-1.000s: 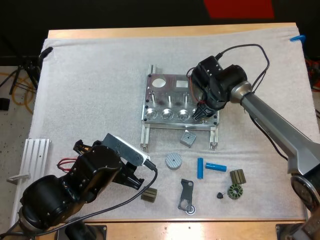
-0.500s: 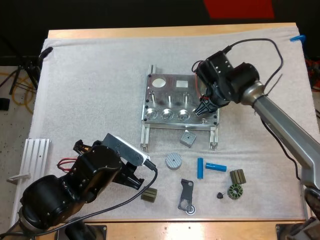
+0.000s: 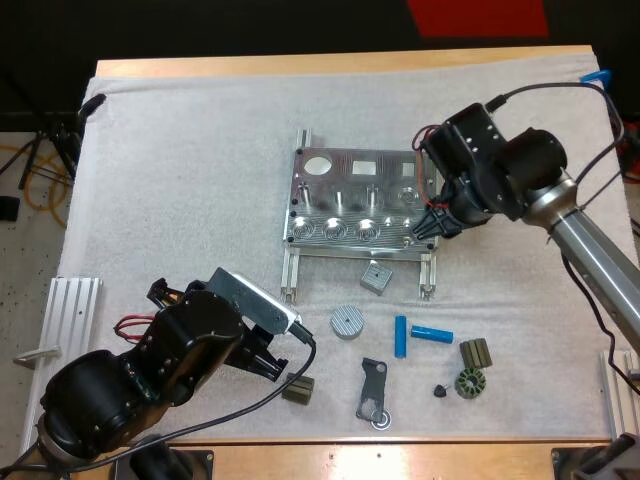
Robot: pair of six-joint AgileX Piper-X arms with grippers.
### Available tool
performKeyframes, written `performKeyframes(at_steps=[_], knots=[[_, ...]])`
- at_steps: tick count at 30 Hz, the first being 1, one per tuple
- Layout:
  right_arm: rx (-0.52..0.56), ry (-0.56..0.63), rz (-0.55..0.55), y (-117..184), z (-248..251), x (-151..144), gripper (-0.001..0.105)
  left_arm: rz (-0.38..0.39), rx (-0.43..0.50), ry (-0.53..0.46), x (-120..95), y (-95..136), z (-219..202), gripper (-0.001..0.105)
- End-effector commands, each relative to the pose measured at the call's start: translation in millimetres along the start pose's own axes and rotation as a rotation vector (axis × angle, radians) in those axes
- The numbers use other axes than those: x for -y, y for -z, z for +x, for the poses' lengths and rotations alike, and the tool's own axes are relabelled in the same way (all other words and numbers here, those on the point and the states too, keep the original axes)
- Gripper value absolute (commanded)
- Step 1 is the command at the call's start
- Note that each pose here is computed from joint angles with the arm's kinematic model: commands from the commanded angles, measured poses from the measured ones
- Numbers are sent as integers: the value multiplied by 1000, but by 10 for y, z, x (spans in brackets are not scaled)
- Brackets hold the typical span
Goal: Load cells from right to left
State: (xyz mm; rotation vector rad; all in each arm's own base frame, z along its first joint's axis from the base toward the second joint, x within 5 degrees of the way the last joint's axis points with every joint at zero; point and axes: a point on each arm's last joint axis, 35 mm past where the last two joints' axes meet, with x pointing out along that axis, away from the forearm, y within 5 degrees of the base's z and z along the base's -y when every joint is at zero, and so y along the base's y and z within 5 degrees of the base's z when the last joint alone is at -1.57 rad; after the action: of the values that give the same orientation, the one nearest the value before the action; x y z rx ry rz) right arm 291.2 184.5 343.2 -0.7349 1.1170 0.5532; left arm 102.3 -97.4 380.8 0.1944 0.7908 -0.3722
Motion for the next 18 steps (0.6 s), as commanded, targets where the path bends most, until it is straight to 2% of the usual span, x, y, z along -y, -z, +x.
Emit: performKeyframes(at_steps=[1, 9, 18], knots=[[-2, -22, 17, 51, -84, -14, 51, -9, 22, 9, -2, -19, -24, 59], [24, -107, 53, 210, -353, -53, 51, -20, 12, 41, 9, -16, -24, 59], [123, -91, 63, 418, -771, -54, 51, -23, 20, 60, 18, -28, -25, 59]])
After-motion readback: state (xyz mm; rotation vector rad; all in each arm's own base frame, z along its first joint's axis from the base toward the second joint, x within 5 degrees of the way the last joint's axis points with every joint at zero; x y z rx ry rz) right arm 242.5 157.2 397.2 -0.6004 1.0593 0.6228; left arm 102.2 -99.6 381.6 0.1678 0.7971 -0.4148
